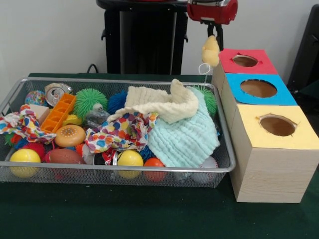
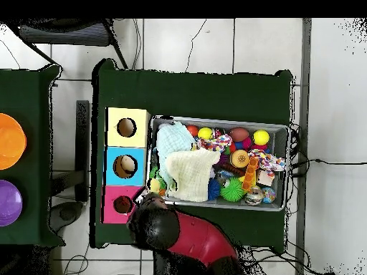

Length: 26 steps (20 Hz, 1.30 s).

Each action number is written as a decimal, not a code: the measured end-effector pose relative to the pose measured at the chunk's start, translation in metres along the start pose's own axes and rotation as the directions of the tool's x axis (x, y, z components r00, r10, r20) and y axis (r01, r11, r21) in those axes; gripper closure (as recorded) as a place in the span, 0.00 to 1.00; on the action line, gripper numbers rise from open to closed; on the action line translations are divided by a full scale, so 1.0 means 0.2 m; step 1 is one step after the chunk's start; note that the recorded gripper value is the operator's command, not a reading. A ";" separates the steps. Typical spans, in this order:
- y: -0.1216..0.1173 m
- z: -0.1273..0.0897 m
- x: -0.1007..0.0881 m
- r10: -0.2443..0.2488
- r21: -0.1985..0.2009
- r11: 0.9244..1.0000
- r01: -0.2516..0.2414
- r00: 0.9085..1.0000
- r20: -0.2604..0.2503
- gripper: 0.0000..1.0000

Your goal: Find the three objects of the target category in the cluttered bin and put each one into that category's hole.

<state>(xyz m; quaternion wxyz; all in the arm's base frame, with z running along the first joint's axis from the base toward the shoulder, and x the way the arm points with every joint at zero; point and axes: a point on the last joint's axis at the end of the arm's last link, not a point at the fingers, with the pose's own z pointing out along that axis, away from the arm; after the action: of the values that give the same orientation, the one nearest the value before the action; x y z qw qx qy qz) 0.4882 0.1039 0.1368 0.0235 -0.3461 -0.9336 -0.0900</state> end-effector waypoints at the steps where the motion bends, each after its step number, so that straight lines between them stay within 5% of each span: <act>1: 0.00 0.00 0.02 -0.003 0.003 1.000 0.003 1.000 -0.003 1.00; 6: 0.02 -0.01 0.23 -0.034 0.020 0.999 0.035 0.999 -0.022 1.00; 15: 0.11 0.01 0.44 -0.093 0.044 0.995 0.094 0.996 -0.012 1.00; 26: 0.06 0.15 0.41 -0.040 0.108 0.993 0.052 0.993 -0.115 1.00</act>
<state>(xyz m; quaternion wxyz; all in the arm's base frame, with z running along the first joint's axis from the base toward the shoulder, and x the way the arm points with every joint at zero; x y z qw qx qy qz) 0.4341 0.1707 0.1179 0.0932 -0.3170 -0.9421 -0.0577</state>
